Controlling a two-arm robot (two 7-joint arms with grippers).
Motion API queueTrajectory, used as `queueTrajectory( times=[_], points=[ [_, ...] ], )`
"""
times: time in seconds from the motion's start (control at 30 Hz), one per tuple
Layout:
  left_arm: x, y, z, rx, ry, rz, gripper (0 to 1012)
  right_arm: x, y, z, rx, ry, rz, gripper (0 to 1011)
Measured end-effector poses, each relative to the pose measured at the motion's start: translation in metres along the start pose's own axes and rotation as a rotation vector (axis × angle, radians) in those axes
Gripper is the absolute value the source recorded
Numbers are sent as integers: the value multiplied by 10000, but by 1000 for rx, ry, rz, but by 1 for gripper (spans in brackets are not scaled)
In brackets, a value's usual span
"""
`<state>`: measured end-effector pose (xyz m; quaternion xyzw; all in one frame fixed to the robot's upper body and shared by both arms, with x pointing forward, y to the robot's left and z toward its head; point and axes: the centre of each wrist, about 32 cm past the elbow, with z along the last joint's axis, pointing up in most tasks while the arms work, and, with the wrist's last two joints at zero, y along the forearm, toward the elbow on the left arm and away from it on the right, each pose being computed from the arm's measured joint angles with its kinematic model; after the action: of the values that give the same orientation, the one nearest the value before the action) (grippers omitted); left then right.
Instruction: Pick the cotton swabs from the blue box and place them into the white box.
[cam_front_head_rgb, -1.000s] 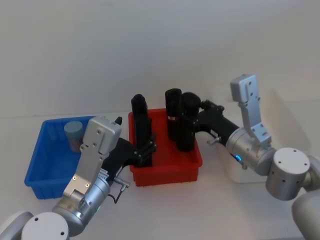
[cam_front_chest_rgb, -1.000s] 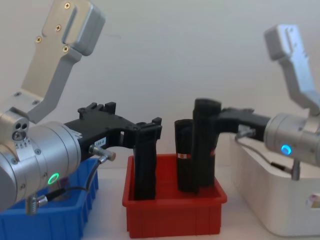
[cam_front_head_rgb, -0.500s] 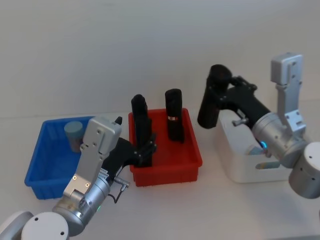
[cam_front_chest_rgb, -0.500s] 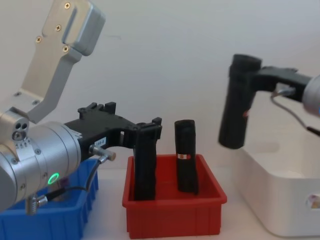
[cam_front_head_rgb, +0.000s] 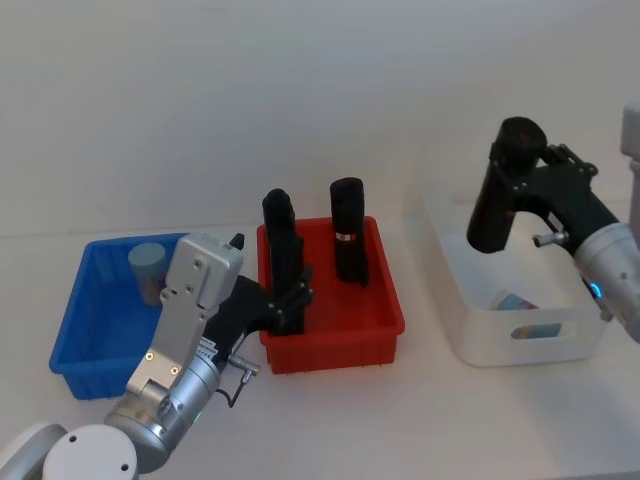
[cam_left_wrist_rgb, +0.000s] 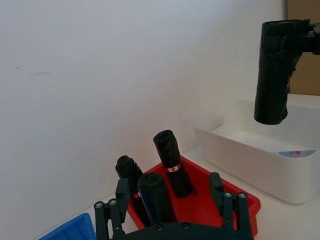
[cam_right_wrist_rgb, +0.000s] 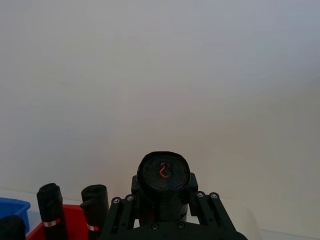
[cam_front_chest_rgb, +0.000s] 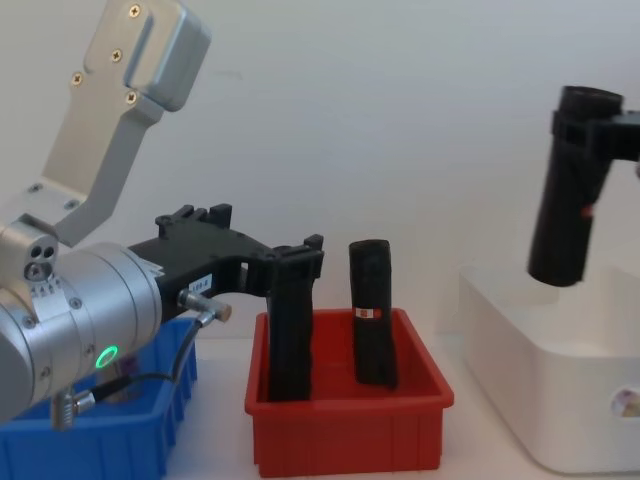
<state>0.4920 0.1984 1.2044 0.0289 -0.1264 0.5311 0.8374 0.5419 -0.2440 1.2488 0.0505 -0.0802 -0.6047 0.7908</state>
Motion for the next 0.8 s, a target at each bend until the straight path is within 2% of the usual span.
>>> queueTrajectory(
  times=[0.1,0.17,0.4,0.43,0.5,0.53,0.63,0.7,0.8],
  points=[
    [0,0,0,0,0,0,1004,36,-67,4,-17,-3,-17,503],
    [0,0,0,0,0,0,1004,50,-94,6,-25,-4,-24,546],
    [0,0,0,0,0,0,1004,101,-194,-13,-59,-4,-38,731],
    [0,0,0,0,0,0,1004,108,-209,-16,-64,-2,-39,793],
    [0,0,0,0,0,0,1004,117,-231,-24,-70,-2,-41,849],
    [0,0,0,0,0,0,1004,120,-238,-24,-71,-2,-41,849],
    [0,0,0,0,0,0,1004,132,-261,-28,-75,-1,-43,962],
    [0,0,0,0,0,0,1004,137,-271,-30,-76,0,-44,1001],
    [0,0,0,0,0,0,1004,144,-287,-33,-79,0,-45,1002]
  ],
)
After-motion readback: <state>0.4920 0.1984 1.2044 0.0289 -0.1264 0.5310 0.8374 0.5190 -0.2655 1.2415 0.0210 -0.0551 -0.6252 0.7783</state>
